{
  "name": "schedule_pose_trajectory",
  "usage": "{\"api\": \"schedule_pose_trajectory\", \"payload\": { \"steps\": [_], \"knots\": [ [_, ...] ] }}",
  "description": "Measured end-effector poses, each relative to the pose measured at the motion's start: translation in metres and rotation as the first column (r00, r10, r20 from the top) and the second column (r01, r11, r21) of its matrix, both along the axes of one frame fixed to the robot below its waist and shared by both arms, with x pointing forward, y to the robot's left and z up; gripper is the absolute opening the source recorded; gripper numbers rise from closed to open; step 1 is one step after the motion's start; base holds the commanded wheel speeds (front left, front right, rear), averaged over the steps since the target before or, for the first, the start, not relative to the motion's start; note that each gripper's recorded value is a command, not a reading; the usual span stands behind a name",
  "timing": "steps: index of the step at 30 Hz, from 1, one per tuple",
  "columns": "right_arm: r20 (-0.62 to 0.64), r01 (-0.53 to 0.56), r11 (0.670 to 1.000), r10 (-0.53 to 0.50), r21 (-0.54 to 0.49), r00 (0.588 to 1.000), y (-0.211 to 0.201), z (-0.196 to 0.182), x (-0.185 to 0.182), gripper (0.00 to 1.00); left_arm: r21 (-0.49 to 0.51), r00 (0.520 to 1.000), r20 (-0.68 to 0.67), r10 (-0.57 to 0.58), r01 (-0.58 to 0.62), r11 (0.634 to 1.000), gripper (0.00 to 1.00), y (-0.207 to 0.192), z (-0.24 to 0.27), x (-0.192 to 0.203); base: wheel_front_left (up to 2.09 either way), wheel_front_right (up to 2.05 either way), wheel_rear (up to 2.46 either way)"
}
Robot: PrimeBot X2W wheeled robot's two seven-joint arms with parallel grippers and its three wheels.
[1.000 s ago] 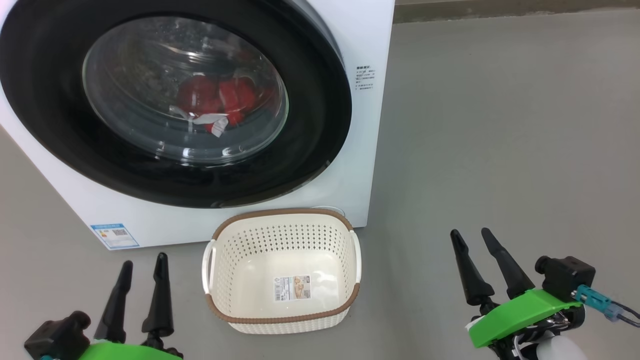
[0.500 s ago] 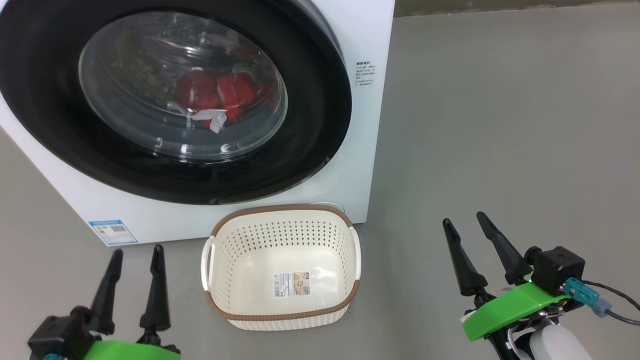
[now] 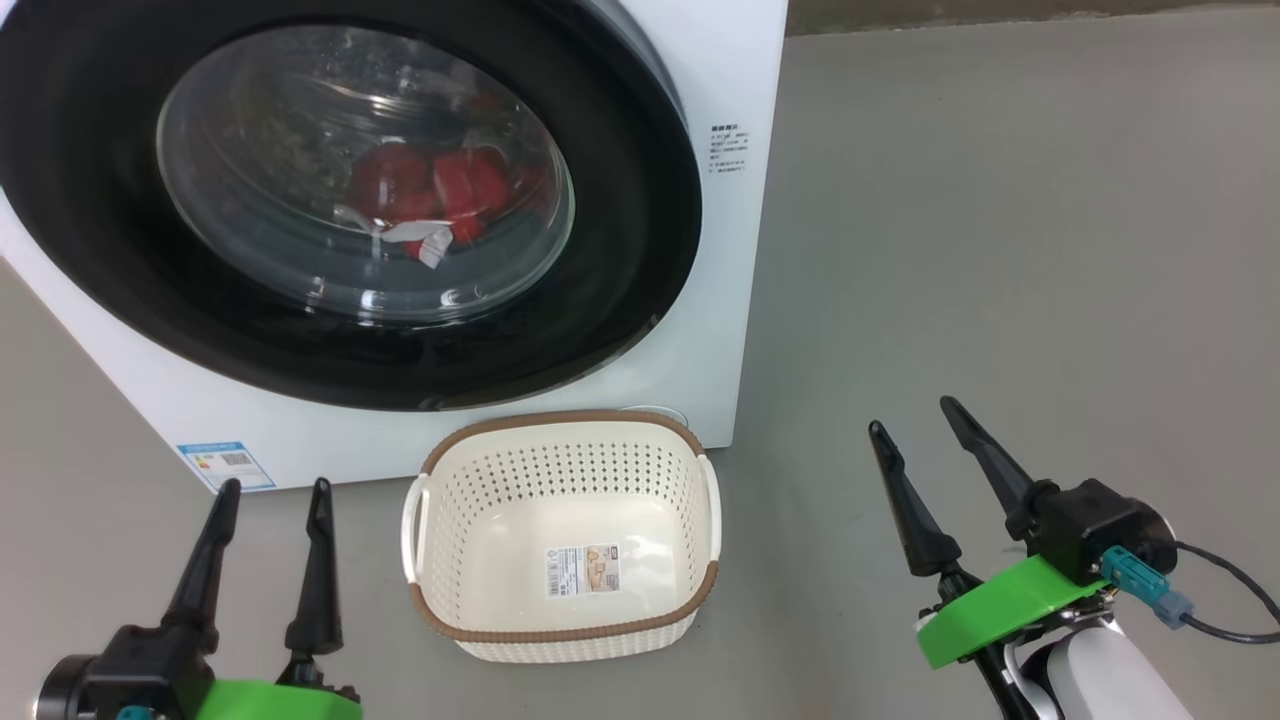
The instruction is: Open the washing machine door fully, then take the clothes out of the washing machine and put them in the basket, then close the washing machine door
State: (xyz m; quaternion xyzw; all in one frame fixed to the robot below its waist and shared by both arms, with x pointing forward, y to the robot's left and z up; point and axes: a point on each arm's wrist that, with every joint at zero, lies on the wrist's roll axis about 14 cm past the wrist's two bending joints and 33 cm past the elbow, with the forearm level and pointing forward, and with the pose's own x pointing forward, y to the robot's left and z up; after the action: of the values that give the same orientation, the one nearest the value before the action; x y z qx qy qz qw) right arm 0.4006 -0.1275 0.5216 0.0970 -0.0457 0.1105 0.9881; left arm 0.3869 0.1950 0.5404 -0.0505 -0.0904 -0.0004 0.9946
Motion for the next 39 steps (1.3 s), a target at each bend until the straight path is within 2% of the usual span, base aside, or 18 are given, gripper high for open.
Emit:
{"api": "schedule_pose_trajectory", "payload": {
  "steps": [6,18,19,23,26,31,35,39],
  "knots": [
    [0.017,-0.007,0.999,0.008,-0.042,1.000,-0.001,0.001,0.001,1.00,0.038,1.000,0.001,-0.001,0.001,0.999,1.00,-0.001,0.000,0.000,0.00,0.00,0.00],
    [0.011,-0.013,0.999,0.013,-0.035,1.000,0.000,-0.001,0.010,1.00,0.038,1.000,-0.019,0.001,-0.001,0.999,1.00,0.000,-0.007,0.004,0.00,0.00,0.00],
    [0.013,-0.014,0.999,0.014,-0.030,1.000,0.001,0.000,0.012,0.95,0.038,1.000,-0.018,0.000,0.000,0.999,1.00,0.000,-0.007,0.005,0.00,0.00,0.00],
    [0.003,-0.003,1.000,0.003,0.021,1.000,-0.002,-0.001,0.022,0.01,0.038,1.000,-0.024,-0.003,0.004,0.999,1.00,-0.001,-0.009,0.010,0.00,0.00,0.00],
    [-0.008,0.002,0.998,-0.001,0.061,1.000,-0.002,-0.003,0.030,0.00,0.035,1.000,-0.027,0.000,0.001,0.999,1.00,0.000,-0.011,0.013,0.00,0.00,0.00],
    [-0.034,0.036,0.975,-0.029,0.221,0.999,-0.009,-0.004,0.050,0.00,0.030,1.000,-0.029,-0.001,0.002,1.000,1.00,0.000,-0.013,0.021,0.00,0.00,0.00],
    [-0.063,0.054,0.919,-0.032,0.390,0.998,-0.011,-0.004,0.074,0.00,0.028,1.000,-0.011,-0.003,0.004,1.000,1.00,-0.002,-0.009,0.031,0.00,0.00,0.00],
    [-0.098,0.050,0.858,0.001,0.511,0.995,-0.010,-0.007,0.099,0.00,0.020,1.000,-0.011,0.003,-0.003,1.000,1.00,-0.001,-0.012,0.041,0.00,0.00,0.00]
  ]
}}
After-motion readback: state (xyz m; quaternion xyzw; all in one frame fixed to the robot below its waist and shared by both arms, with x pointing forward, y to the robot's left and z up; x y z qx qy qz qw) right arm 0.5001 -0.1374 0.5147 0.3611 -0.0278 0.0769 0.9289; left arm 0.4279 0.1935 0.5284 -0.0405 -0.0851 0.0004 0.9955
